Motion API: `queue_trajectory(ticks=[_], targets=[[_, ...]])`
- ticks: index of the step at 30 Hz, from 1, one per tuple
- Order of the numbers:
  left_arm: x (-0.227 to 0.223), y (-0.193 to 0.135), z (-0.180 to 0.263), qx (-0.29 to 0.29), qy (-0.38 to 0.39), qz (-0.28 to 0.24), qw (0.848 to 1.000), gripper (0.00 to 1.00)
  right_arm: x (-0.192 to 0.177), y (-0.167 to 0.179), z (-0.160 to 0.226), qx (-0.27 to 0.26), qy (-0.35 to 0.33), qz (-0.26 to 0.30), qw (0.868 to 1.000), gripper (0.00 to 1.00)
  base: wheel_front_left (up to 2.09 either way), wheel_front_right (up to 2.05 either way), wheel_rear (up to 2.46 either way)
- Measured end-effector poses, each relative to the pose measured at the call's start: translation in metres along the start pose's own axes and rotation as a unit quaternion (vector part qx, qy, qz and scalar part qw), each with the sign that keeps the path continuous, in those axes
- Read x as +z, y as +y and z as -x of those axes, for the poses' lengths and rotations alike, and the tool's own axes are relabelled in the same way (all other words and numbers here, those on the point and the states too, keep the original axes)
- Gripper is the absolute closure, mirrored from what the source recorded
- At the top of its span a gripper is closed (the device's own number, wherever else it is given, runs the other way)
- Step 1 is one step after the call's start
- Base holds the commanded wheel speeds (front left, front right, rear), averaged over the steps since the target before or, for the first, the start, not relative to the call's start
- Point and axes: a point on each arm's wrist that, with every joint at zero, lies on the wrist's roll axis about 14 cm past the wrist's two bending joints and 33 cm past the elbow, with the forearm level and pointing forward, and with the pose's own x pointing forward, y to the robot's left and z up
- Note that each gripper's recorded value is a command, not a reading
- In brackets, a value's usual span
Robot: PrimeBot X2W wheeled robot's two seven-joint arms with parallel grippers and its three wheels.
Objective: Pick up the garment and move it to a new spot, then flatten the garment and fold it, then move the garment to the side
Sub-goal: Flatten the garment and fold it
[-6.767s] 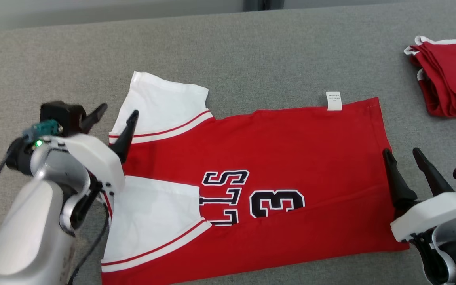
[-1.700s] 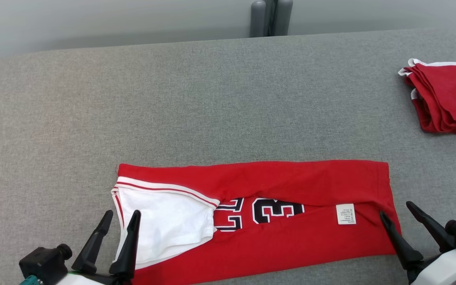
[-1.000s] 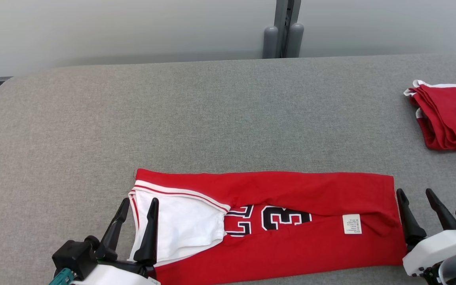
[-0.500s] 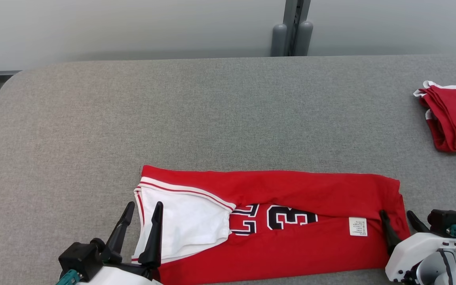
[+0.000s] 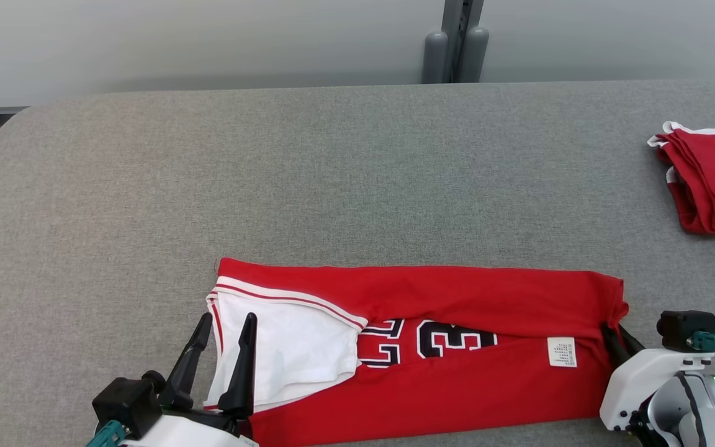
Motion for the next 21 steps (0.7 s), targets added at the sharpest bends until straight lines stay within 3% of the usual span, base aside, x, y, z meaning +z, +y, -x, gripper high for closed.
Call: queue_trajectory(ticks=[7, 14, 19, 21], targets=[[-0.003, -0.003, -0.003, -0.005, 0.004, 0.001, 1.0, 0.0, 0.014, -0.01, 0.002, 0.001, -0.005, -0.014, 1.0, 1.0, 0.0, 0.0, 0.0], [-0.005, -0.008, -0.008, -0.015, 0.007, -0.001, 1.0, 0.0, 0.039, -0.053, 0.017, -0.03, -0.024, -0.002, 0.999, 1.0, 0.0, 0.0, 0.0], [-0.01, -0.016, -0.014, -0.029, 0.014, -0.002, 0.999, 0.0, 0.054, -0.081, 0.033, -0.056, -0.037, -0.024, 0.997, 1.0, 0.0, 0.0, 0.0], [-0.011, -0.018, -0.015, -0.034, 0.016, -0.002, 0.999, 0.0, 0.057, -0.076, 0.036, -0.048, -0.042, -0.04, 0.997, 1.0, 0.0, 0.0, 0.0]])
